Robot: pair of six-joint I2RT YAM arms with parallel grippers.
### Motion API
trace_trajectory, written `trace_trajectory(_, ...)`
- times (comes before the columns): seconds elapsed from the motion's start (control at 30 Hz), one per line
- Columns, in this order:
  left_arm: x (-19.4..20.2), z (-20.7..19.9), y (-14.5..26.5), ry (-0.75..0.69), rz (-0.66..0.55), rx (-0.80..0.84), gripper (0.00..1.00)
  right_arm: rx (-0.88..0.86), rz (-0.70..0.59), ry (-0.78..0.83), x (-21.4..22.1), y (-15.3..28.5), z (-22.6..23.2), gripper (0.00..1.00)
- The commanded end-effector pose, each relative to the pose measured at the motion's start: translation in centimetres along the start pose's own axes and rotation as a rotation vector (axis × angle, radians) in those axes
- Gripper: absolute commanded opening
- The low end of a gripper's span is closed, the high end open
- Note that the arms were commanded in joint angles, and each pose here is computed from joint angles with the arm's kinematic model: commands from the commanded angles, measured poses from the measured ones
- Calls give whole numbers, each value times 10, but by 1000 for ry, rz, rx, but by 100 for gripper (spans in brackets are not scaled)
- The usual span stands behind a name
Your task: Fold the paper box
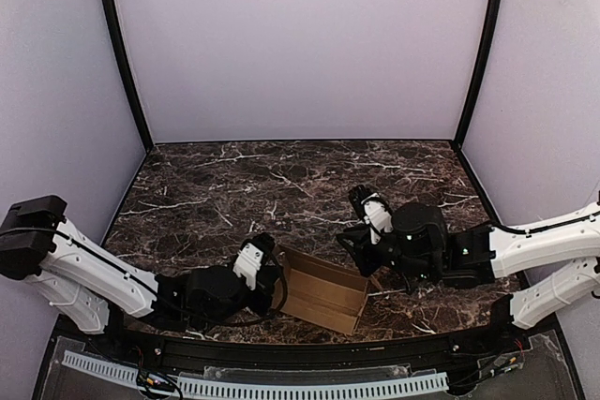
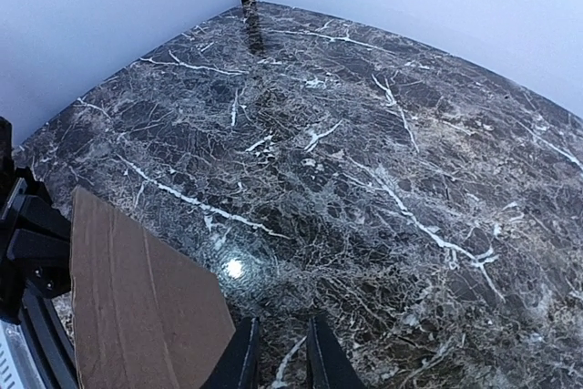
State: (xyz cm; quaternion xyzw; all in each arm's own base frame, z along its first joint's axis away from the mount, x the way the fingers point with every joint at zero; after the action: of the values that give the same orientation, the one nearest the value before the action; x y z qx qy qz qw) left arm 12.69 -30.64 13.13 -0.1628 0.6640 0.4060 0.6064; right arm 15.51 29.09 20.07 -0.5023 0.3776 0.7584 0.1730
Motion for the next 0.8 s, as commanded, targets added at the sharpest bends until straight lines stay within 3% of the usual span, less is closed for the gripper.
trace_trajectory(0.0, 13, 1, -5, -60, -16, -24, 0, -31, 8, -40, -5, -2, 5, 16)
trace_trajectory(0.47, 28, -7, -22, -32, -125, -24, 0, -97, 112, -117, 29, -16, 12, 6)
trace_trajectory(0.77, 40, -12, -27, -23, -98, 9, 0, -96, 138, -139, 40, -20, 14, 4)
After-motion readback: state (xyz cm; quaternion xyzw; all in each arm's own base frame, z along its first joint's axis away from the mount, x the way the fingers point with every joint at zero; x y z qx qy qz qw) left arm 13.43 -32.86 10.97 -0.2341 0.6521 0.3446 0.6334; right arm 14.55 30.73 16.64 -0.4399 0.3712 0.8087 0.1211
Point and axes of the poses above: each gripper's point midway between its finger pads, its own y axis back along the fingers, its own z axis along the line the jaws close on, x = y × z, the point moved 6 cm from there along y, back along the fingers, and after that the axes turned 7 degrees about -y, right-handed, at the moved point
